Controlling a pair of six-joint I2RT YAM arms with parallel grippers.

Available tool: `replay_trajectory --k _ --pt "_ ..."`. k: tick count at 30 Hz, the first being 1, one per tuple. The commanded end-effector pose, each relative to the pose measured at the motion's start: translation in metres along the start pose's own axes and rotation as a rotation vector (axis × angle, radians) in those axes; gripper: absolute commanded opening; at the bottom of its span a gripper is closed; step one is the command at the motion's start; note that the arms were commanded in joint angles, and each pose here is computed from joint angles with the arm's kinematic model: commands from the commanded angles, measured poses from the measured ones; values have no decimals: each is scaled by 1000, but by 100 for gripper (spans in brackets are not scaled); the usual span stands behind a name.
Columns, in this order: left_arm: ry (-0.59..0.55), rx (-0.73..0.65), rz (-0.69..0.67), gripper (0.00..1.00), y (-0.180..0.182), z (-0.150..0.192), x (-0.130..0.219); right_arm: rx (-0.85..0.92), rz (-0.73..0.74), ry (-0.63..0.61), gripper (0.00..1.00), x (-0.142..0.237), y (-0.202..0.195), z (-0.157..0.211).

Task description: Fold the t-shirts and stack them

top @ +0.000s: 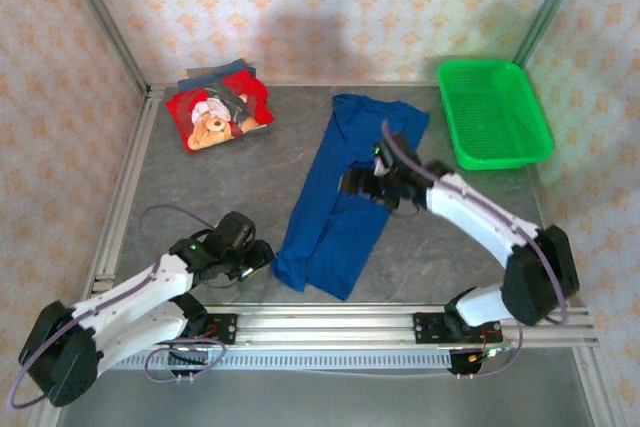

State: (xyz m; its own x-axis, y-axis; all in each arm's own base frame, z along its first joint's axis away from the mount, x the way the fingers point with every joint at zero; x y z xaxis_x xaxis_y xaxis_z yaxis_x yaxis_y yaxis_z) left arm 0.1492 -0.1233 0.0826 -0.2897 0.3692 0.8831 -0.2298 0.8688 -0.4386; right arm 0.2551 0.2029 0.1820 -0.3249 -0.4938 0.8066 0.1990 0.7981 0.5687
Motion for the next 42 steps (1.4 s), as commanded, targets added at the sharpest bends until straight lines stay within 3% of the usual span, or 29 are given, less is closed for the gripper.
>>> replay_trajectory --k 1,8,13,21,29,42 --pt "14 -92 8 47 -9 -7 5 -156 -9 29 84 -2 -24 47" --pt "-31 -55 87 46 1 -13 4 -241 -3 -9 83 0 -67 95" --pt "3 -85 152 42 -6 -12 -3 -239 39 -14 82 -5 -76 102" --pt "67 -132 111 39 -5 -13 -16 -236 49 -16 82 -11 -72 100" --pt "52 -122 123 34 -14 -22 -21 -201 -73 1 82 -22 -22 87" --pt "0 -87 85 21 -17 -36 -23 -124 -132 62 81 -95 83 51"
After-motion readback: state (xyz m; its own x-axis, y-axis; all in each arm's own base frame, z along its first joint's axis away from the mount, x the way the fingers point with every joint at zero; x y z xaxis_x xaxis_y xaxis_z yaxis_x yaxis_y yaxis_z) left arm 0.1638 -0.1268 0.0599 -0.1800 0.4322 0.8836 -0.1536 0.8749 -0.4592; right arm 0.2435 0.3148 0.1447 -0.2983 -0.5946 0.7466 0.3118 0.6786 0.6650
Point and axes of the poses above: each hand's point on the last joint's axis, 136 mm out from that joint toward the fingers, its own x axis back along the fingers, its own y axis along the line the jaws close on, z = x × y, the point moved 5 cm from there along x, back along the fingers, and after that the axes turned 12 degrees about -x, right-handed, at the moved point
